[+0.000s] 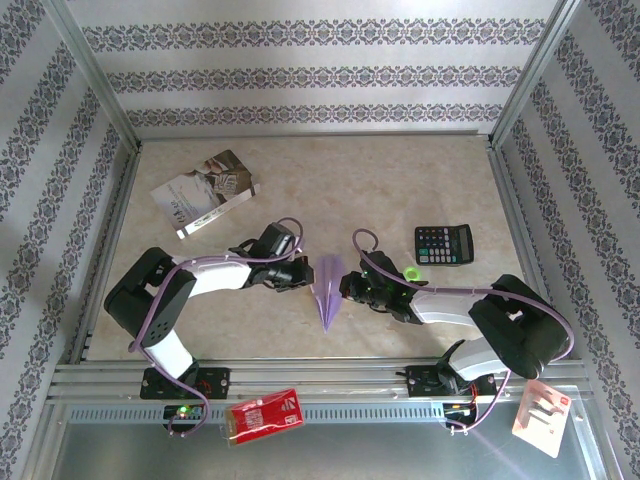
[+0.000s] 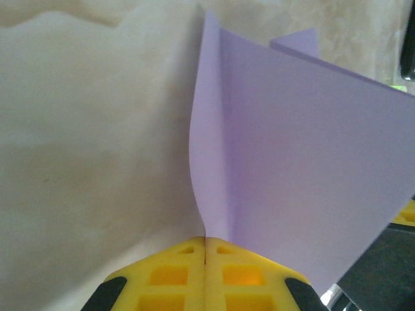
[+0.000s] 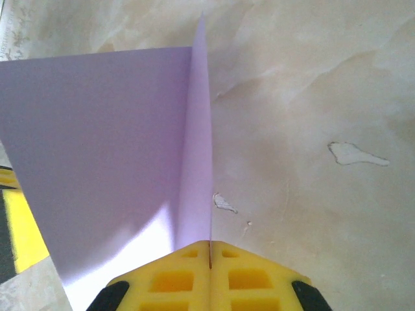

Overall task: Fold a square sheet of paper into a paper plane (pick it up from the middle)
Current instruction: Move a paper plane to the center of the table.

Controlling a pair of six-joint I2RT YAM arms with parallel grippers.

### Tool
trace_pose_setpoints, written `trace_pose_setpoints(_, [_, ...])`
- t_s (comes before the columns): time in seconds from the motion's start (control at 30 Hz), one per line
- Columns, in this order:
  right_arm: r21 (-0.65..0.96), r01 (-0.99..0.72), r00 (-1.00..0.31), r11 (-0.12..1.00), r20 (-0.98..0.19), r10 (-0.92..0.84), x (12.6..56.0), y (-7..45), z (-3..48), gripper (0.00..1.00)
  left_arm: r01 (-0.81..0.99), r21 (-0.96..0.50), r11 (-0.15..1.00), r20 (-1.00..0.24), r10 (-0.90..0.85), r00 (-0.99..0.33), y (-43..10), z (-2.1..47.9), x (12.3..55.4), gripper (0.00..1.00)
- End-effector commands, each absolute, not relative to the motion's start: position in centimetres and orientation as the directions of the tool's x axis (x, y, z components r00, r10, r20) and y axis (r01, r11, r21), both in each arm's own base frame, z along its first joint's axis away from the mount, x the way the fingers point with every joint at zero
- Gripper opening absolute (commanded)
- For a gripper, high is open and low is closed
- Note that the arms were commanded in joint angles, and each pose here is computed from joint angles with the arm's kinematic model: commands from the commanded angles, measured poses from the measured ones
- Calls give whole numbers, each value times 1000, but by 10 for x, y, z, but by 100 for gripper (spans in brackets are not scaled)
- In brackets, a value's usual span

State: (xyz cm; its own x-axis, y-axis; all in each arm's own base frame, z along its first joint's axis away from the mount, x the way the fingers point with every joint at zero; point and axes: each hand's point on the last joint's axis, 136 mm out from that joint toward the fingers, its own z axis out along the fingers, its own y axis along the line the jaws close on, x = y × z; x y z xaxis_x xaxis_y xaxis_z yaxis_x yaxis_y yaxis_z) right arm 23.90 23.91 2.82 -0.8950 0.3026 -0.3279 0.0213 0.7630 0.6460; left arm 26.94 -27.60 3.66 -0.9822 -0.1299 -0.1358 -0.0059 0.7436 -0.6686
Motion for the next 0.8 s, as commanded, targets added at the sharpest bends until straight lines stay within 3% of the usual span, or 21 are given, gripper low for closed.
trace_pose_setpoints(0.0, [636,28,-880,771,-350,320,249,236,32,0,-17,-693,721,-158,-175,-972,-271,48,277,0])
trace_pose_setpoints(0.53, [638,0,-890,770,-351,291,290,254,28,2,-63,-701,710,-157,-240,-958,-261,38,312,0])
trace_pose_setpoints(0.77, [642,7,-889,767,-348,299,288,250,26,7,-64,-700,711,-156,-240,-958,-259,36,316,8])
